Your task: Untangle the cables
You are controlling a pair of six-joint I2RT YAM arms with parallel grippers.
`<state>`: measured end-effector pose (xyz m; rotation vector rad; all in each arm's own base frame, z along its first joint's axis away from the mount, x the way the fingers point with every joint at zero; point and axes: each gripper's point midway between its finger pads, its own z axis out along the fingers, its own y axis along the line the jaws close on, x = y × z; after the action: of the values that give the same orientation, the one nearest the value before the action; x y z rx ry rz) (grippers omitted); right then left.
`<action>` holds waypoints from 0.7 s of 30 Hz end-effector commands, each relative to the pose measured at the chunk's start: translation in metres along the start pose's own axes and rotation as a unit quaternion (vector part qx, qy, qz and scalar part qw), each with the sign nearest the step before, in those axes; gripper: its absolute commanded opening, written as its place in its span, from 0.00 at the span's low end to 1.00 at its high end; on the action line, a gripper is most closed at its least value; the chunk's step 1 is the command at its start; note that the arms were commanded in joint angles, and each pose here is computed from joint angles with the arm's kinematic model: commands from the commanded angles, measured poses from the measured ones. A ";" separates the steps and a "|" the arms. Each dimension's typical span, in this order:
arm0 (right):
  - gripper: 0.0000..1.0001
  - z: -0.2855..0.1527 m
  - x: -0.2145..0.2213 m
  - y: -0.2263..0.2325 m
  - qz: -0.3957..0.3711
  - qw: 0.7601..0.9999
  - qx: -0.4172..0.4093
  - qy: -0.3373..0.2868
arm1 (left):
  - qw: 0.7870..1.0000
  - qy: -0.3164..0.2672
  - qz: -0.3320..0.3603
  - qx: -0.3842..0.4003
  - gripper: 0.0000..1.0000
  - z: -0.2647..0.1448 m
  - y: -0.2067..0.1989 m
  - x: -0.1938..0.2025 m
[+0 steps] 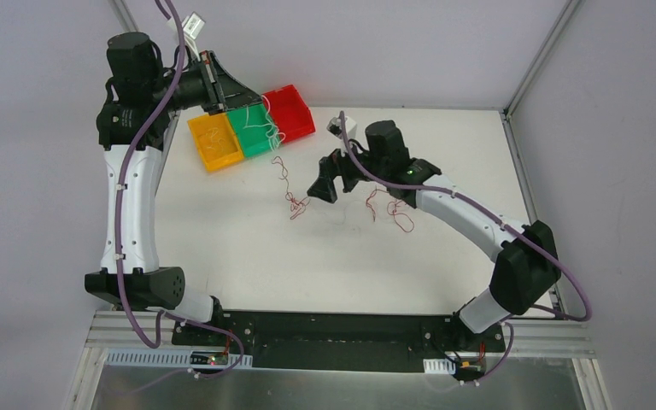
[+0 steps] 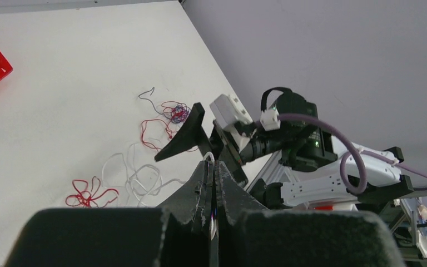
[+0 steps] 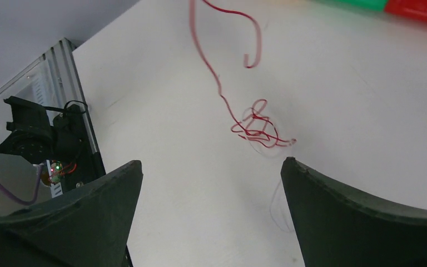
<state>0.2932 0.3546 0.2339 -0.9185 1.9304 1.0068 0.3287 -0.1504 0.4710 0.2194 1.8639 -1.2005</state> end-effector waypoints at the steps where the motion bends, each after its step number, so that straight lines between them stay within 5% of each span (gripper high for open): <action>1: 0.99 0.025 -0.037 0.037 -0.082 0.991 -0.048 -0.091 | 0.999 -0.014 0.008 0.028 0.00 -0.006 -0.024 -0.005; 5: 0.99 0.054 -0.054 0.043 -0.069 0.991 -0.034 -0.112 | 0.999 -0.015 0.004 0.031 0.00 -0.007 -0.027 -0.004; 7: 0.91 0.066 -0.063 0.037 -0.073 0.989 -0.012 -0.131 | 0.999 -0.017 0.001 0.030 0.00 -0.008 -0.028 -0.004; 16: 0.00 0.081 -0.077 0.008 -0.087 0.981 0.054 -0.164 | 1.000 -0.021 -0.013 0.014 0.00 -0.009 -0.019 0.004; 21: 0.00 0.073 -0.043 -0.002 -0.101 0.986 0.065 -0.111 | 0.999 -0.049 0.009 -0.007 0.00 -0.015 -0.014 -0.011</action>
<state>0.3347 0.4401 0.2181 -0.8527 1.7284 0.8669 0.3214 -0.1511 0.4645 0.1454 1.8788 -1.2397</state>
